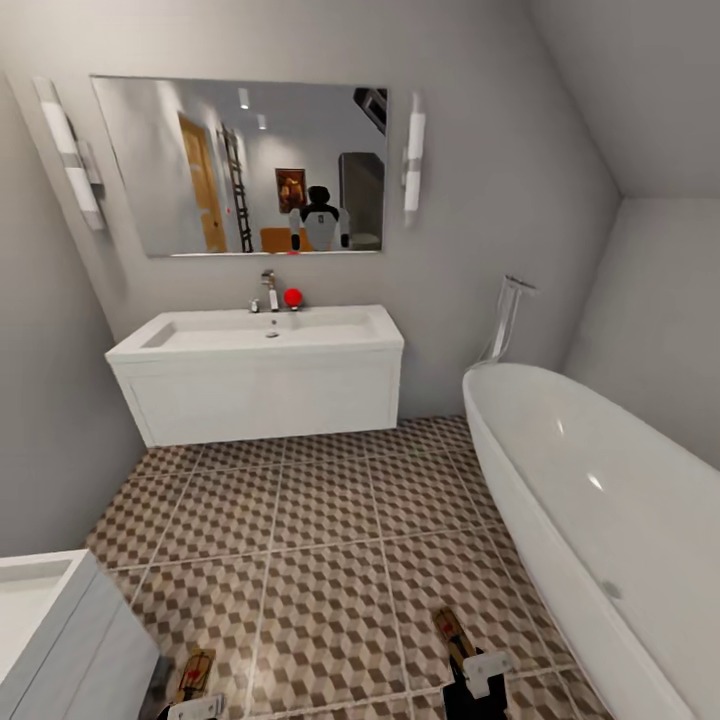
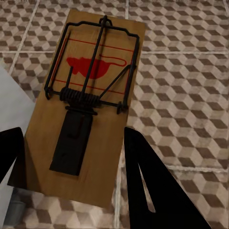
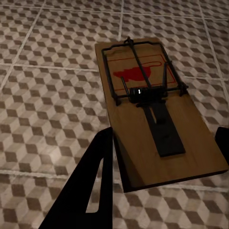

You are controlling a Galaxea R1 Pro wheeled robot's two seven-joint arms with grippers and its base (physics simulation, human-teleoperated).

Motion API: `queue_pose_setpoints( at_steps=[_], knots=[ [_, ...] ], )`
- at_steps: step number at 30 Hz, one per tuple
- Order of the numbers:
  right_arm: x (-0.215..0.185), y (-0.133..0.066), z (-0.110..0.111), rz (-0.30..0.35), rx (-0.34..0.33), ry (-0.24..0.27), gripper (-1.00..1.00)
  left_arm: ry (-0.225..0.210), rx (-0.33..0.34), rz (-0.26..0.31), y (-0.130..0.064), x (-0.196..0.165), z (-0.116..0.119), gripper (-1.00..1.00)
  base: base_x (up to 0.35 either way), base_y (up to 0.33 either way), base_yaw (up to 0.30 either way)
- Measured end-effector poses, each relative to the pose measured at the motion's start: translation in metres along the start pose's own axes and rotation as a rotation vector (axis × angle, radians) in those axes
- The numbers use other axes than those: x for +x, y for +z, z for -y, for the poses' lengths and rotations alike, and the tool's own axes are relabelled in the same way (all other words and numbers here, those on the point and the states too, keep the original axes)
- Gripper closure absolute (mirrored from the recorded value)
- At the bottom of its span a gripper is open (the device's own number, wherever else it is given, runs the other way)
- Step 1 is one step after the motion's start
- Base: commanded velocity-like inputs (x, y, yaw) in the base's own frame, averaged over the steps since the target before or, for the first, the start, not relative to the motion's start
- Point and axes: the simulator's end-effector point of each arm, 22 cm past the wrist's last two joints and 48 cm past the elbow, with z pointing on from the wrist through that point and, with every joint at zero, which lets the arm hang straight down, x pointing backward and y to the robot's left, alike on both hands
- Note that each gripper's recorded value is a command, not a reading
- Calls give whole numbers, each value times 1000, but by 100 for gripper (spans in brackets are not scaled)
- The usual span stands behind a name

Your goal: Take the four mousetraps from the cabinet in the bathroom and place them on the bathroom floor. Make sure all four end up on the same floor surface, and ensure that at least two of them are either under or directly next to the same bathroom sink.

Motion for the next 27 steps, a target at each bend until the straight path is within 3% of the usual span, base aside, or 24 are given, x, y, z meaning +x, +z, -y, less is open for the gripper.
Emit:
queue_pose_setpoints(
  at_steps=[8,27],
  knots=[
    [0,0,0,0,0,0,100,0,1,0,0,0,0,100,248,-95,40],
    [0,0,0,0,0,0,100,0,0,0,0,0,0,100,249,-23,194]
  ],
)
